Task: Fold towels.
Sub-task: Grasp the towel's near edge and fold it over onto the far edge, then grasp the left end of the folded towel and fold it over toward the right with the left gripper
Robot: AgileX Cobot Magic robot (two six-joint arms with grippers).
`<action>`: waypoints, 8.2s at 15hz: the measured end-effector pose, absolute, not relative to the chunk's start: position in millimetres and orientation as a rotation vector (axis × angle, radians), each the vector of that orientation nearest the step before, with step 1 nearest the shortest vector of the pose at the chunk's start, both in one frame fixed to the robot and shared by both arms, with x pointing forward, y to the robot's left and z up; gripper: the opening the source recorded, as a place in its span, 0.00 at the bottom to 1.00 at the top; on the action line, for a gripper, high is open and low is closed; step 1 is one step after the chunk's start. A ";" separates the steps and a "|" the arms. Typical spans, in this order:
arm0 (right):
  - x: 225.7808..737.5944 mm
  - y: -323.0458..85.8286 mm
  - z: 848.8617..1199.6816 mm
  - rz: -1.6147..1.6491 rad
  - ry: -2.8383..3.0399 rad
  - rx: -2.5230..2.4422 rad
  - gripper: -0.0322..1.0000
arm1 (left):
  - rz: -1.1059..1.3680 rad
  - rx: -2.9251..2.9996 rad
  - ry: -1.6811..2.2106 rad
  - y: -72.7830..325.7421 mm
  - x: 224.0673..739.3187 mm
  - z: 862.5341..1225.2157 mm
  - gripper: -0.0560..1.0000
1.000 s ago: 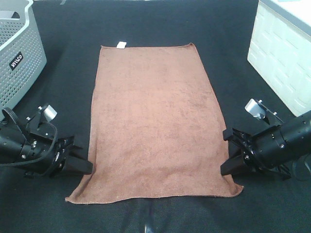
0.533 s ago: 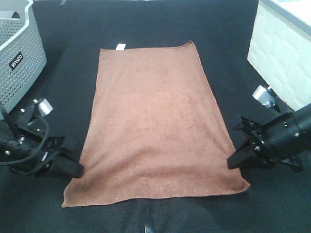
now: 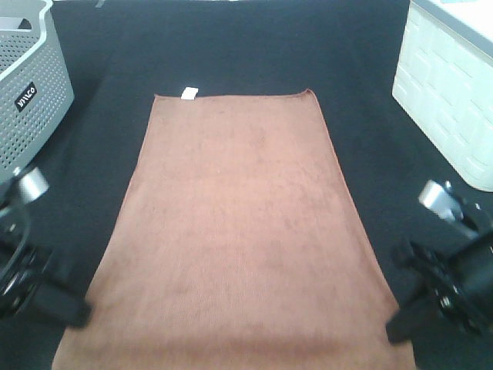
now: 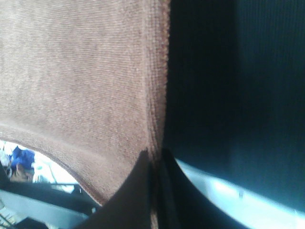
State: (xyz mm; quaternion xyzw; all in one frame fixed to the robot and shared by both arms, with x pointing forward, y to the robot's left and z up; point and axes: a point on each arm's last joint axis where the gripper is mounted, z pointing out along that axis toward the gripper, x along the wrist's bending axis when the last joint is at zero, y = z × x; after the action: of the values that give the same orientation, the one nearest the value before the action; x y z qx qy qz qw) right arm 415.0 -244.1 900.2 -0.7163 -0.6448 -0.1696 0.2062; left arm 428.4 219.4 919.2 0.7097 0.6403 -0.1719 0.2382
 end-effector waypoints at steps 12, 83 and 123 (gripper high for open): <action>485.3 -239.5 956.4 -0.771 -1.936 -1.977 0.03 | -0.305 1.899 1.755 215.6 484.0 942.7 0.05; 642.5 -224.2 896.9 -0.580 -1.943 -2.044 0.03 | -0.255 1.967 1.927 197.4 619.8 882.9 0.06; 727.1 -213.5 917.2 -0.741 -2.122 -1.921 0.68 | -0.004 1.785 1.998 199.7 724.0 872.3 0.51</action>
State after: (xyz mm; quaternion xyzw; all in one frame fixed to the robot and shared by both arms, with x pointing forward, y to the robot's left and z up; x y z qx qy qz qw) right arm 727.1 -213.5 917.2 -0.6469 -0.7147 -0.2494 0.0922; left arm 724.0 199.7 872.3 0.6485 0.7259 -0.0014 0.2290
